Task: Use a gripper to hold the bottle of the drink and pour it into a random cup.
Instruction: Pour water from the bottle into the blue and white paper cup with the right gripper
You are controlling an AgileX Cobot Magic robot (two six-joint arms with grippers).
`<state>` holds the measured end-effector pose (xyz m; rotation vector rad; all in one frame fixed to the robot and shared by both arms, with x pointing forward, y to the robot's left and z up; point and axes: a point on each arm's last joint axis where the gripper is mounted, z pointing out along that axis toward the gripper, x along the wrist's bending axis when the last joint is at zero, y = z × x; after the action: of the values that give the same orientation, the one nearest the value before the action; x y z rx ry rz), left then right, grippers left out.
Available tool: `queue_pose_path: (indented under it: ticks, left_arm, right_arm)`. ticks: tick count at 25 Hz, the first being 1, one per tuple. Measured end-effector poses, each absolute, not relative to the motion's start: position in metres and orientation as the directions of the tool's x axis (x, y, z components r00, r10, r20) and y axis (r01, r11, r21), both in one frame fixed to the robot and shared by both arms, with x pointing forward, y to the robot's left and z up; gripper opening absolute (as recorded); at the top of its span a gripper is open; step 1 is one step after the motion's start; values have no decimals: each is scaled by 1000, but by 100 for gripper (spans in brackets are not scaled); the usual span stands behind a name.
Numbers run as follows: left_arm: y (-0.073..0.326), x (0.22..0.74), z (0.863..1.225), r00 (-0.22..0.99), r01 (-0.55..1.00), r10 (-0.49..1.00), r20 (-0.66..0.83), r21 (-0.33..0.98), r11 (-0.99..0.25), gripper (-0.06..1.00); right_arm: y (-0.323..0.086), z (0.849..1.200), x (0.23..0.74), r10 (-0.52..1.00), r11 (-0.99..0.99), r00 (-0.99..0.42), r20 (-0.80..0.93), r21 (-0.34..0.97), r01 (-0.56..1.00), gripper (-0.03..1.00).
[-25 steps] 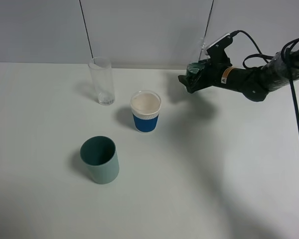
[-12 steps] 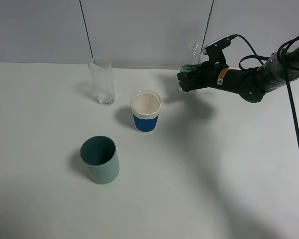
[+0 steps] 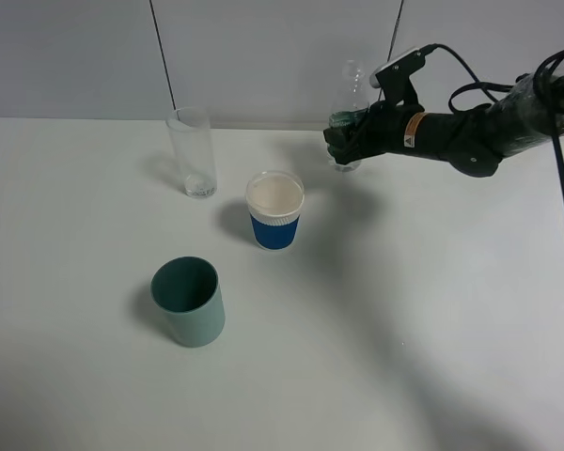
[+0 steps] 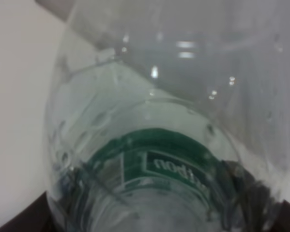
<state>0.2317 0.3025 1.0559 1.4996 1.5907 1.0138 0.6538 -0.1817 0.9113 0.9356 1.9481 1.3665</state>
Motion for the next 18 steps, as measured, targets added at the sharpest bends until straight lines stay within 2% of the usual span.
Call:
queue_pose_path:
  ticks: [12, 18]
  left_arm:
    - [302, 232, 1056, -69, 435, 998, 15, 900, 16, 98]
    - [302, 232, 1056, -69, 435, 998, 15, 900, 16, 98]
  right_arm:
    - [-188, 972, 607, 818, 190, -571, -71, 970, 152, 55]
    - [-182, 996, 585, 830, 248, -548, -102, 948, 199, 55]
